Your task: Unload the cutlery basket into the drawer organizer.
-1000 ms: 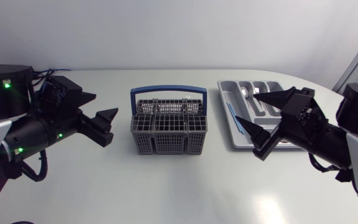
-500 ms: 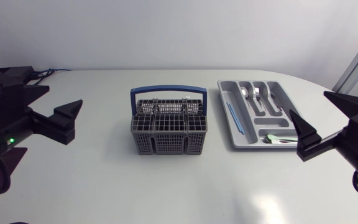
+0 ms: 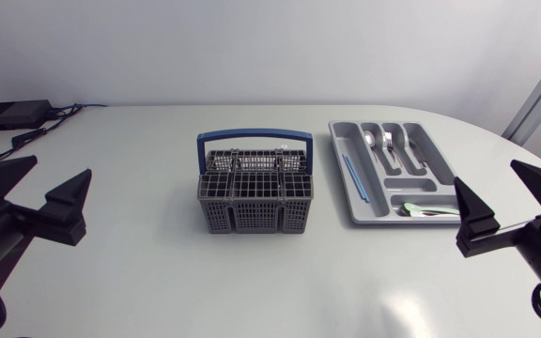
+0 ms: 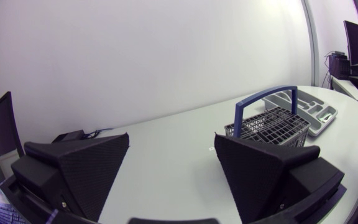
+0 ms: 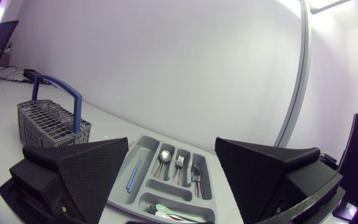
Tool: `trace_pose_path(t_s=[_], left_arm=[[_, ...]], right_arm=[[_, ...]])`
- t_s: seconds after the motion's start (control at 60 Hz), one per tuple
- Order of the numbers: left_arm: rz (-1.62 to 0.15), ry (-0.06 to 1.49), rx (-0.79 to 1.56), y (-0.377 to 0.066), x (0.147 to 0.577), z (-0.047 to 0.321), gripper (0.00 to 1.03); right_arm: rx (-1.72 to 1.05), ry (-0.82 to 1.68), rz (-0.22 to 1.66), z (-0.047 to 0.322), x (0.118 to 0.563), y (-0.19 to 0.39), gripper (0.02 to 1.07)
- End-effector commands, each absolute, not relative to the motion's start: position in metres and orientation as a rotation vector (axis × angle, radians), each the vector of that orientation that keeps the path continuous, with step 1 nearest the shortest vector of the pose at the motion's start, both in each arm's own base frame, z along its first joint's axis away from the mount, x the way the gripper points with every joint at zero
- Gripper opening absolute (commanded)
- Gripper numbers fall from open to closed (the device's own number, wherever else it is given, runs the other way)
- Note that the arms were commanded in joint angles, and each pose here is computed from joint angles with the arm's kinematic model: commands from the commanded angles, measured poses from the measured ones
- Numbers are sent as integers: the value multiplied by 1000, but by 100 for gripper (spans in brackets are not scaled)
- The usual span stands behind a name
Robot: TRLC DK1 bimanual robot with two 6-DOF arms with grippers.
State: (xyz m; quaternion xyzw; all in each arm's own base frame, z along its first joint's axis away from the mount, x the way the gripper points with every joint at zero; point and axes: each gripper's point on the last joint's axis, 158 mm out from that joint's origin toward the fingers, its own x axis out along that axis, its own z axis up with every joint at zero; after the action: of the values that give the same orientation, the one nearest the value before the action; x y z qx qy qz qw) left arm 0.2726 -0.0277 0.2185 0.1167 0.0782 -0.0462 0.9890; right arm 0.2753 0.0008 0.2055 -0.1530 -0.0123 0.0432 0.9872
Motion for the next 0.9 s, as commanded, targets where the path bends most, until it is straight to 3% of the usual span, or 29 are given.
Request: trace_pose_path(t_s=[0.0, 0.633, 0.883], left_arm=[[-84, 145, 182, -25, 269, 208, 100], [-17, 62, 0, -3, 254, 151, 100], [-17, 61, -1, -3, 254, 150, 100]], right_arm=[[-234, 8, 84, 188, 272, 2, 103], [-2, 57, -9, 149, 254, -2, 103], [0, 57, -10, 149, 254, -2, 103]])
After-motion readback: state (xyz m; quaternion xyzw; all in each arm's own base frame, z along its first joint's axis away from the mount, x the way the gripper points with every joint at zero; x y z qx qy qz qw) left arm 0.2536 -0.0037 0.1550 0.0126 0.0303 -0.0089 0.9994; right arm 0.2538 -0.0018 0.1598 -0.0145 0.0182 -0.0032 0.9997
